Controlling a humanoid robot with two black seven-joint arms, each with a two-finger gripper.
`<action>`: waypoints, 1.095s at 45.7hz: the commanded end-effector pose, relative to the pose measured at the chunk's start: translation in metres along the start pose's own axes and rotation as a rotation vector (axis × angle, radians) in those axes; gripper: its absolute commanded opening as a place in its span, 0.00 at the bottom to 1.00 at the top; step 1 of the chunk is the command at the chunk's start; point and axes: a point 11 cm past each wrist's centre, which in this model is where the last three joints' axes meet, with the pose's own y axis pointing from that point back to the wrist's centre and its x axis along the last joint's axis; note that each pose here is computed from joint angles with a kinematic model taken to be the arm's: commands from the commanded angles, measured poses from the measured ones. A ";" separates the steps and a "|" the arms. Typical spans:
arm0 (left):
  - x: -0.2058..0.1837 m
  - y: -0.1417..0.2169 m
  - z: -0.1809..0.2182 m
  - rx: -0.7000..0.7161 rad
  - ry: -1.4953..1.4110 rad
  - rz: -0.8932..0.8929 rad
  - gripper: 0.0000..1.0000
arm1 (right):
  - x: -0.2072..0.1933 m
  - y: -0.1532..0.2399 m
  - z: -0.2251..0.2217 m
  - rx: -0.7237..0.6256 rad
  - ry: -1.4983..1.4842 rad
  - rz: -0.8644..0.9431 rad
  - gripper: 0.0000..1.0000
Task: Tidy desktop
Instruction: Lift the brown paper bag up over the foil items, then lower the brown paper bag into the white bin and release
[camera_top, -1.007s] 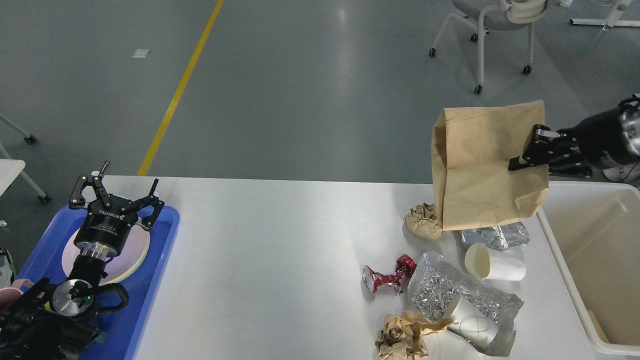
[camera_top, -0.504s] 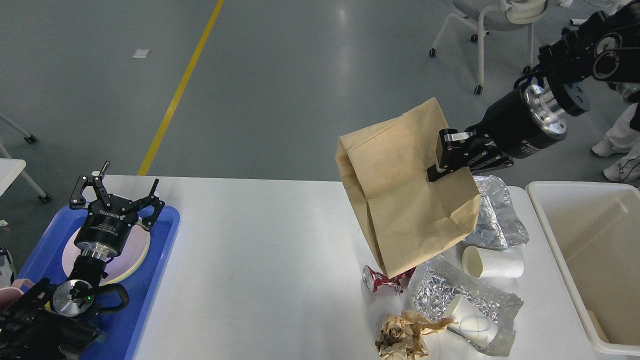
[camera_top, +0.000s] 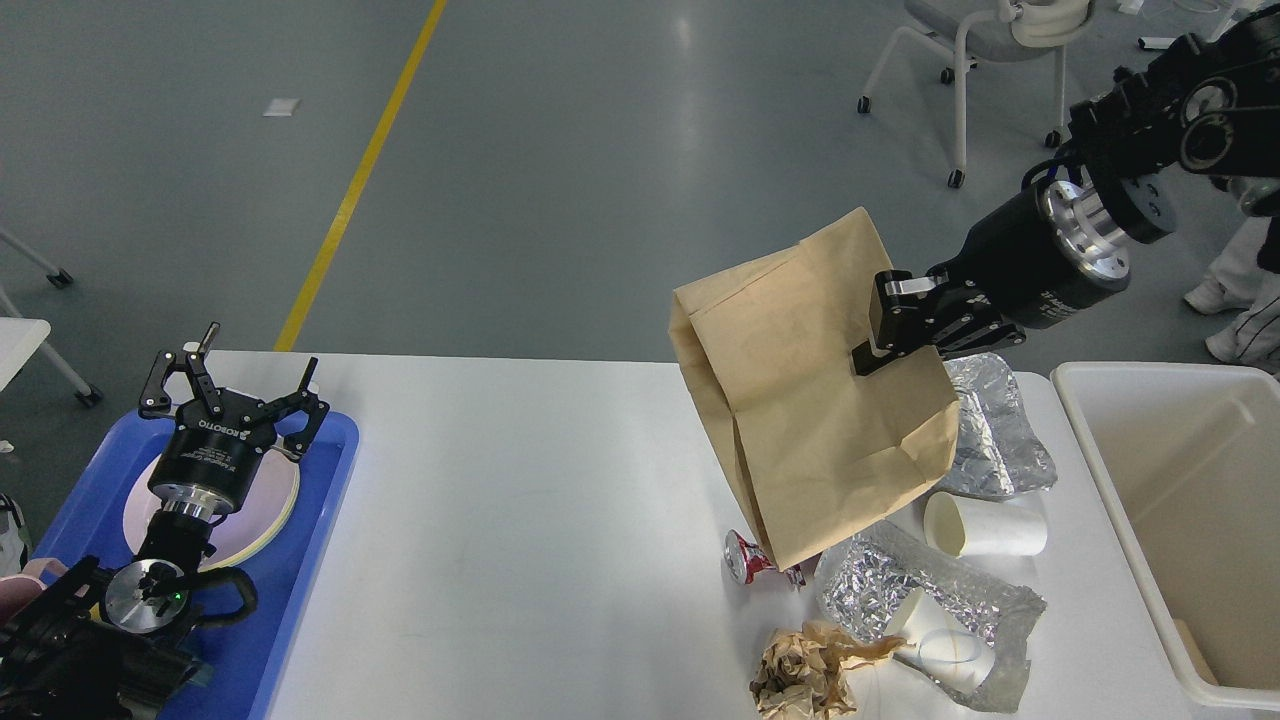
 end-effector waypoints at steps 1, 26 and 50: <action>0.000 0.000 0.000 0.000 0.000 0.000 0.98 | 0.001 0.001 0.006 -0.015 -0.009 0.007 0.00; 0.000 0.000 0.000 0.000 0.000 0.000 0.98 | 0.023 -0.006 0.097 -0.157 -0.148 0.111 0.00; 0.000 0.000 0.000 0.000 0.000 0.000 0.98 | -0.003 0.004 0.283 -0.531 -0.296 0.311 0.00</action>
